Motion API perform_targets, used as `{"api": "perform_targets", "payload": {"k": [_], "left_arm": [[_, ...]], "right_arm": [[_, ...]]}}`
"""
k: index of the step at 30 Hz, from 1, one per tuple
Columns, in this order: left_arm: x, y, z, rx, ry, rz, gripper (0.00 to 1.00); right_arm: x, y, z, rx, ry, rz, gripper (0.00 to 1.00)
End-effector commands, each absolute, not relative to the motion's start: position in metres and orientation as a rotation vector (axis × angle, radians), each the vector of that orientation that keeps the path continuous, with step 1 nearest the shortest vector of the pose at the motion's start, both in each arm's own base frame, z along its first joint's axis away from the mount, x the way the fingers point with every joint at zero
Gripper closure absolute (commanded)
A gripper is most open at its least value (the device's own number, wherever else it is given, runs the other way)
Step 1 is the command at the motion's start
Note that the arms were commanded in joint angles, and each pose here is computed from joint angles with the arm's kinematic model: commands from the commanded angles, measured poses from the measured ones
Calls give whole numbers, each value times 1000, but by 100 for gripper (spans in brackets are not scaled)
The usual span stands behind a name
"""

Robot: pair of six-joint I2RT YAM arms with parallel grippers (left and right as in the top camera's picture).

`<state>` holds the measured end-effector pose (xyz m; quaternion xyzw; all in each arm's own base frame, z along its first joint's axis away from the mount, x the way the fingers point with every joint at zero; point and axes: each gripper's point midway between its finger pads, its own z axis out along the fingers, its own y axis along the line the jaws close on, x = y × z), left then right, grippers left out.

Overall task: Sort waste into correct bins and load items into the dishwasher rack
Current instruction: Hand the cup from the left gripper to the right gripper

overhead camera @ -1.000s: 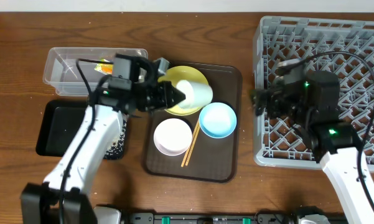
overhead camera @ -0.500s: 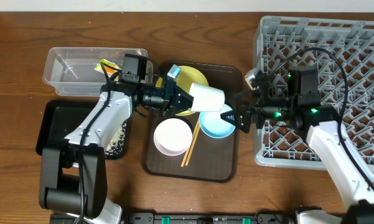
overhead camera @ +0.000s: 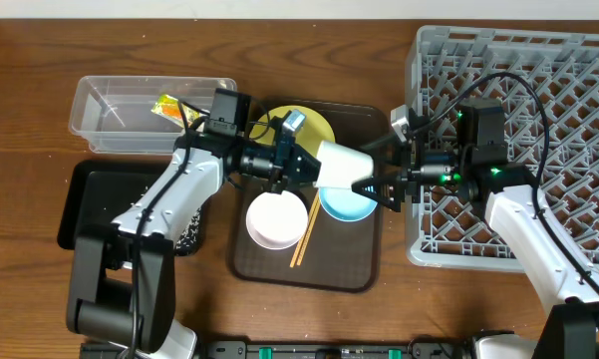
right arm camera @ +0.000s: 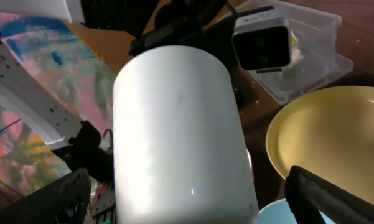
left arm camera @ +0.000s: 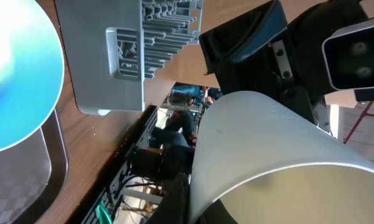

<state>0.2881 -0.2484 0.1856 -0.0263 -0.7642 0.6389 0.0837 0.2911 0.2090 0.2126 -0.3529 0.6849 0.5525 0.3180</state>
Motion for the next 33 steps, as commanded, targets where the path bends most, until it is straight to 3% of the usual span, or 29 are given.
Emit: {"api": "perform_targets", "payload": {"k": [1, 33], "left_arm": [[289, -250, 194, -99, -2256, 1930, 94], [284, -261, 196, -40, -2209, 1881, 94]], "right_arm": [[289, 208, 223, -959, 1738, 1483, 3], [285, 209, 227, -967, 1715, 1522, 15]]}}
